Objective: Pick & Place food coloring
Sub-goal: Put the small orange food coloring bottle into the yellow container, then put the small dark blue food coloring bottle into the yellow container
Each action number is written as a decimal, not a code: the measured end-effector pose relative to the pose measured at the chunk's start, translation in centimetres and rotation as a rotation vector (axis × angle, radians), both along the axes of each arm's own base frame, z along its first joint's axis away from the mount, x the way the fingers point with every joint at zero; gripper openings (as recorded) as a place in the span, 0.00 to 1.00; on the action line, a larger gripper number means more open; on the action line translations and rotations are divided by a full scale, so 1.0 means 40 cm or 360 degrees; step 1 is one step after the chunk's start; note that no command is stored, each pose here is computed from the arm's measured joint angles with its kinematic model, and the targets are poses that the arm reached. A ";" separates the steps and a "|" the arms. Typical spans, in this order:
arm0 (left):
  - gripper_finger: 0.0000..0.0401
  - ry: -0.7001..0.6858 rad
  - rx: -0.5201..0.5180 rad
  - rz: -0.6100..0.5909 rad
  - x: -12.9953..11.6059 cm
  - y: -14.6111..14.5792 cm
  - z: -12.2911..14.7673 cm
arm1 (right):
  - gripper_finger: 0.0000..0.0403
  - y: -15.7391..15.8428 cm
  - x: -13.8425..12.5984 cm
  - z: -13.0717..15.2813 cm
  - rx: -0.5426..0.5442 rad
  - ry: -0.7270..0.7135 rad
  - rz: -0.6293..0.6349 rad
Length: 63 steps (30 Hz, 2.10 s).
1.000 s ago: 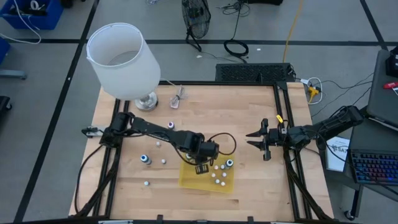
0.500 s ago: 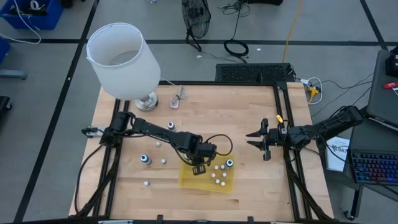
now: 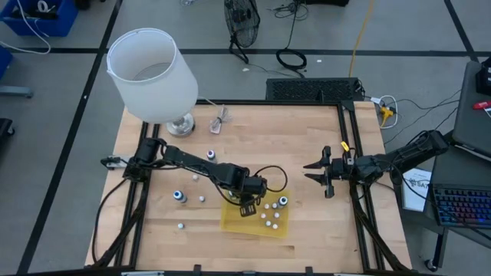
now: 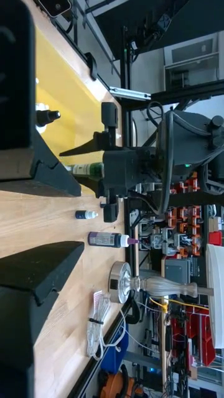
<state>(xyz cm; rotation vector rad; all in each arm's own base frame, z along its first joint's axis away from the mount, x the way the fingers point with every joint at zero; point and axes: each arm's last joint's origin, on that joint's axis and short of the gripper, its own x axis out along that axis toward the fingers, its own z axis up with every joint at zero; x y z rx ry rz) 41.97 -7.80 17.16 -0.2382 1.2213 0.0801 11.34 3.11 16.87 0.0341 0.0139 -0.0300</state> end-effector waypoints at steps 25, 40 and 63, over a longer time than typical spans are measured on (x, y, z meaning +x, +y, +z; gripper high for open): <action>0.49 0.0004 0.0404 0.0106 -0.076 0.070 0.348 | 0.28 0.000 0.000 0.000 0.0000 0.0000 0.0000; 0.49 -0.0168 0.0417 0.0458 -0.341 0.168 0.220 | 0.28 0.000 0.000 -0.001 -0.0001 0.0004 0.0001; 0.49 -0.0412 0.0442 0.0016 -0.318 0.186 0.104 | 0.28 0.000 0.000 -0.001 -0.0002 0.0005 0.0001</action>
